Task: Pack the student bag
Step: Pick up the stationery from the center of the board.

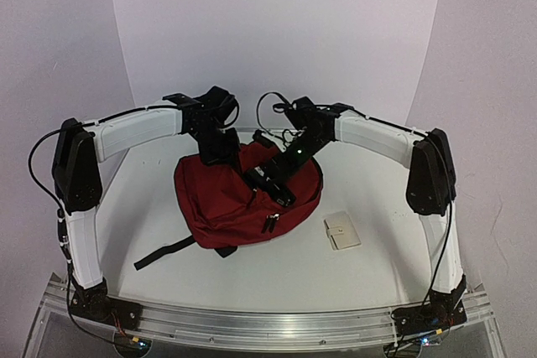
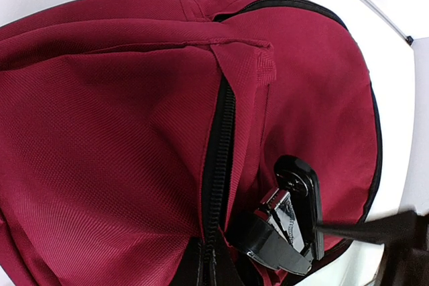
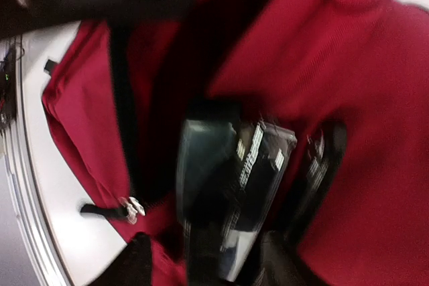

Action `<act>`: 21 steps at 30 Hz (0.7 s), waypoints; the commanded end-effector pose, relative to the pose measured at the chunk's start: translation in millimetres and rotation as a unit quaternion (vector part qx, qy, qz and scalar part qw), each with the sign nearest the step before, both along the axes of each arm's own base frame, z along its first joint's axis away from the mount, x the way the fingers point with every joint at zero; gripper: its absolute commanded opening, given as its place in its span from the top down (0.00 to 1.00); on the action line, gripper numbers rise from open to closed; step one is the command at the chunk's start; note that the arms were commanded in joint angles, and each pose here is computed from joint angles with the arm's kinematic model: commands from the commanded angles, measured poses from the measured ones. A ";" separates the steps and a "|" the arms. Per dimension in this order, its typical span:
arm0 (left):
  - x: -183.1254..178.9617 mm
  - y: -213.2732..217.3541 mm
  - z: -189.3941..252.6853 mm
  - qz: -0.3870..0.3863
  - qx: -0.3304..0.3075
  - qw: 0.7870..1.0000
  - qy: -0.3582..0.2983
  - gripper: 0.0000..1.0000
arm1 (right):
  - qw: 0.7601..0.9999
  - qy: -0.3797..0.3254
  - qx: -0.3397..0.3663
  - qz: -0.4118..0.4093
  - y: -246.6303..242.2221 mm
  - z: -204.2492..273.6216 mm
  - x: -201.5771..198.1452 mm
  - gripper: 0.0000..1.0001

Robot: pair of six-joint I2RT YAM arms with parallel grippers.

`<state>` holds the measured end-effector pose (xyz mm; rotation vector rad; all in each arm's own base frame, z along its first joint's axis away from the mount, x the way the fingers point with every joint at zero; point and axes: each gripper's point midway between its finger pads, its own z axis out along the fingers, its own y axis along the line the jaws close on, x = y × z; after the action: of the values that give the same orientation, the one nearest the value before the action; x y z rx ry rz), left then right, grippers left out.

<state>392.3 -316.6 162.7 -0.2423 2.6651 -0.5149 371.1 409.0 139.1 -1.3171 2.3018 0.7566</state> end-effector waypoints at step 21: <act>7.0 -2.6 43.4 -0.004 -0.030 0.998 -0.053 1.00 | 0.998 -0.016 -0.045 -0.038 -64.4 -19.2 -1.8 0.37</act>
<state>393.2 -317.6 163.6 -0.2382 2.6568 -0.5237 363.5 354.0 100.8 -1.3179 2.3861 0.7086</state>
